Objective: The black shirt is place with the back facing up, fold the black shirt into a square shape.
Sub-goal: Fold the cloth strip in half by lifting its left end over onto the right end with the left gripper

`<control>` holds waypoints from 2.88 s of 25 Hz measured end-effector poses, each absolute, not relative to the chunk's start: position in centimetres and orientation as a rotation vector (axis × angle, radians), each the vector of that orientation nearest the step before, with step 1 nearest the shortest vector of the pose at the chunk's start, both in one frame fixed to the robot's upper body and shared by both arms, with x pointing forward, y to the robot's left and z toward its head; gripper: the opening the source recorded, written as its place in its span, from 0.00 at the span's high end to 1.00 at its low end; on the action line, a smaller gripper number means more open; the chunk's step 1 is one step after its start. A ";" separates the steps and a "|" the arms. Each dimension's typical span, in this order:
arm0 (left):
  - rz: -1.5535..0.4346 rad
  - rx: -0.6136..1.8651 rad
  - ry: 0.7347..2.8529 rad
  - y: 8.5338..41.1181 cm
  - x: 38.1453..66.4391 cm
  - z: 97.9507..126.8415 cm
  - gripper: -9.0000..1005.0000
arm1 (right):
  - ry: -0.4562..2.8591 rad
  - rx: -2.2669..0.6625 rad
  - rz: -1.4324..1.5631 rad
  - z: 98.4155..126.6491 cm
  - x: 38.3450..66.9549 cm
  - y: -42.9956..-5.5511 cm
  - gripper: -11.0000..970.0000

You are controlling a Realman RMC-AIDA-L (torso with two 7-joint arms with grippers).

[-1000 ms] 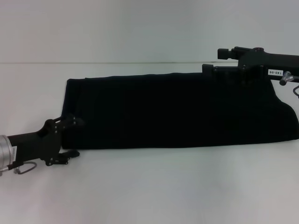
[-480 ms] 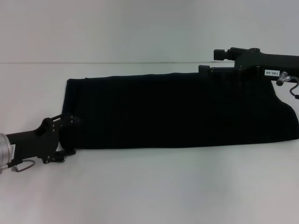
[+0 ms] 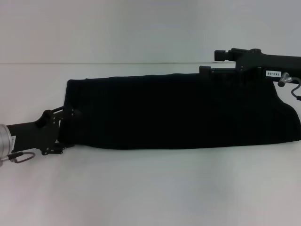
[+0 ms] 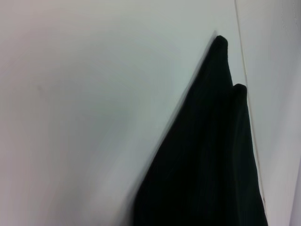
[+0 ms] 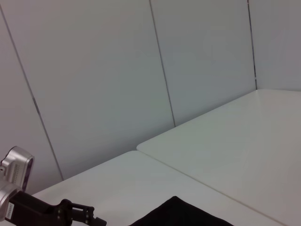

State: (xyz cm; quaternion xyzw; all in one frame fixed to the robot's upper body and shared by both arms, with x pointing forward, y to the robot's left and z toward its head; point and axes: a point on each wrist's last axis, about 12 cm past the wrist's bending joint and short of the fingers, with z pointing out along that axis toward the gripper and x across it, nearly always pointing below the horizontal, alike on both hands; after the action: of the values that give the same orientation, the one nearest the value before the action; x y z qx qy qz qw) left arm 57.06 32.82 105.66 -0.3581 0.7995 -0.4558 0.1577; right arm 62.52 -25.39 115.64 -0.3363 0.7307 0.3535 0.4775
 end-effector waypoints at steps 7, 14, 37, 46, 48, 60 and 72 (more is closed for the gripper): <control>-1.281 -0.969 2.299 32.8 57.2 105.7 0.04 | 1.785 -0.824 0.860 115.6 62.5 -25.4 0.07; -1.284 -0.936 2.315 32.8 57.3 106.0 0.04 | 1.783 -0.826 0.858 115.8 62.6 -25.5 0.07; -1.391 -0.996 2.342 32.1 55.6 105.2 0.04 | 1.752 -0.837 0.858 116.6 63.1 -25.0 0.07; -1.307 -1.021 2.307 32.8 56.3 105.1 0.04 | 1.742 -0.833 0.866 116.7 63.1 -24.8 0.07; -1.290 -1.017 2.305 33.0 56.5 105.2 0.04 | 1.743 -0.832 0.867 116.8 63.1 -24.8 0.07; -1.246 -0.975 2.297 33.2 57.2 105.6 0.04 | 1.739 -0.835 0.866 116.9 63.2 -24.7 0.07; -1.202 -0.852 2.320 33.1 58.0 106.2 0.06 | 1.740 -0.835 0.867 116.9 63.3 -24.7 0.07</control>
State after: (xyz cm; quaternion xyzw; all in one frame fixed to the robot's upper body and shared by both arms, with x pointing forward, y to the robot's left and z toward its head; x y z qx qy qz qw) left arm 58.00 33.07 106.21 -0.3039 0.8279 -0.4288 0.1956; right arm 63.26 -24.65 116.94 -0.3440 0.7165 0.3570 0.4908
